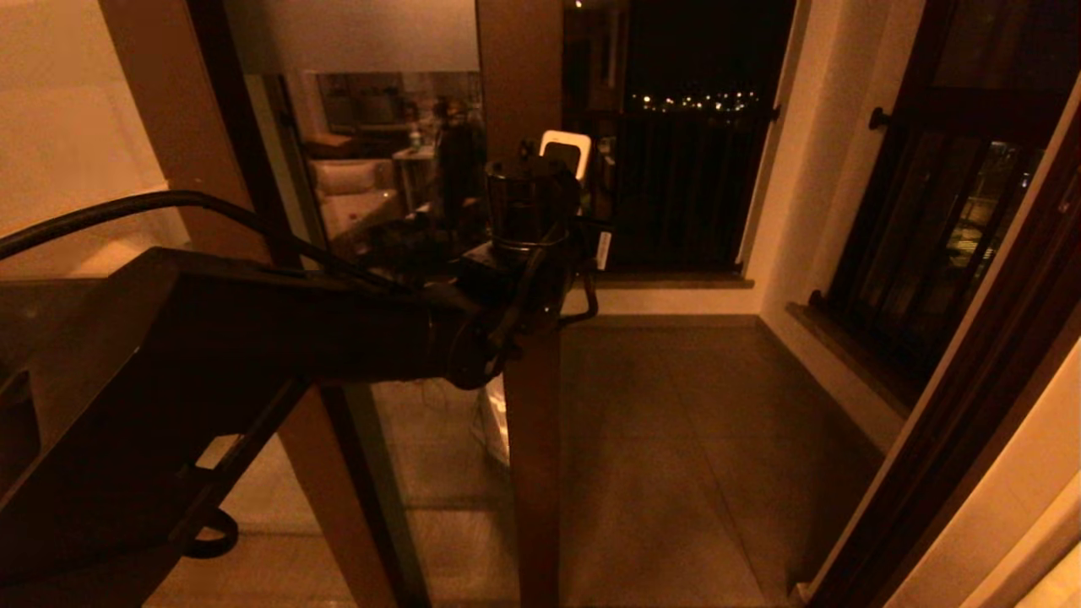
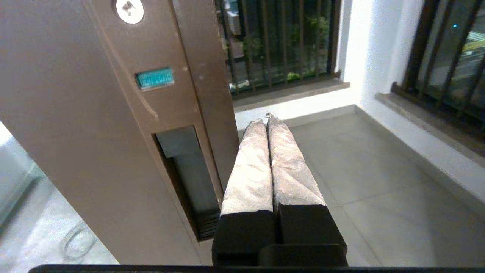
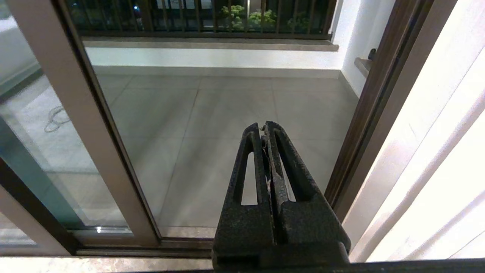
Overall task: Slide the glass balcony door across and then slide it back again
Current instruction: Open the slid door
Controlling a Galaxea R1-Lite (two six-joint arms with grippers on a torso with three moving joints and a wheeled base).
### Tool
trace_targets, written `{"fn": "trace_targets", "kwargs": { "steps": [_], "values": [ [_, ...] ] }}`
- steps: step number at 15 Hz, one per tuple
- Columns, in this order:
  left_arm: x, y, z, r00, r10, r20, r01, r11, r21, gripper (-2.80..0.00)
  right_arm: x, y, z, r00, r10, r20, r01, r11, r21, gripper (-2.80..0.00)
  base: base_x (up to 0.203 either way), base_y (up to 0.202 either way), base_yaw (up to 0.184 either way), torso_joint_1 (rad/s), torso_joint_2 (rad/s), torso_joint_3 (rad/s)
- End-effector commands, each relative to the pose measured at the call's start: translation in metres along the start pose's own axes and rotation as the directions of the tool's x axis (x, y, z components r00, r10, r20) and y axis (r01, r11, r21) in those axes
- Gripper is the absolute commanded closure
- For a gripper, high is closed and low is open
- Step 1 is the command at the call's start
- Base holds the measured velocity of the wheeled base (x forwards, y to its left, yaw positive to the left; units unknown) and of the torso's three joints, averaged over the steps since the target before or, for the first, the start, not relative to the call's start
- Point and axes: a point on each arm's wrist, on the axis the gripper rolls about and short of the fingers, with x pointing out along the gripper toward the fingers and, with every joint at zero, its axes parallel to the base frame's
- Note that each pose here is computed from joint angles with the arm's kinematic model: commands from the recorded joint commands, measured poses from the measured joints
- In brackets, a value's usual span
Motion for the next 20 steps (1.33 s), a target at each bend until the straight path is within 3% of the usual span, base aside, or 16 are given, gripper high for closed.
{"fn": "trace_targets", "kwargs": {
  "steps": [1,7,15,20],
  "values": [
    [-0.003,0.006,0.005,1.0,0.005,0.003,-0.005,1.0,0.0,0.0,0.0,0.0,0.0,1.0,0.001,-0.001,-0.001,1.0,-0.001,0.0,0.0,0.0,0.0,0.0,0.0,0.0],
    [-0.006,0.035,0.007,0.999,0.052,-0.016,-0.052,0.999,0.015,0.0,0.0,0.0,0.0,1.0,0.001,-0.001,-0.001,1.0,-0.001,0.0,0.0,0.0,0.0,0.0,0.0,0.0],
    [-0.006,0.035,-0.003,0.998,0.048,-0.042,-0.047,0.999,0.026,0.0,0.0,0.0,0.0,1.0,0.001,-0.001,-0.001,1.0,-0.001,0.0,0.0,0.0,0.0,0.0,0.0,0.0],
    [-0.005,0.048,-0.001,0.996,0.076,-0.045,-0.076,0.997,-0.001,0.0,0.0,0.0,0.0,1.0,0.001,-0.002,-0.001,1.0,-0.001,0.0,0.0,0.0,0.0,0.0,0.0,0.0]
  ]
}}
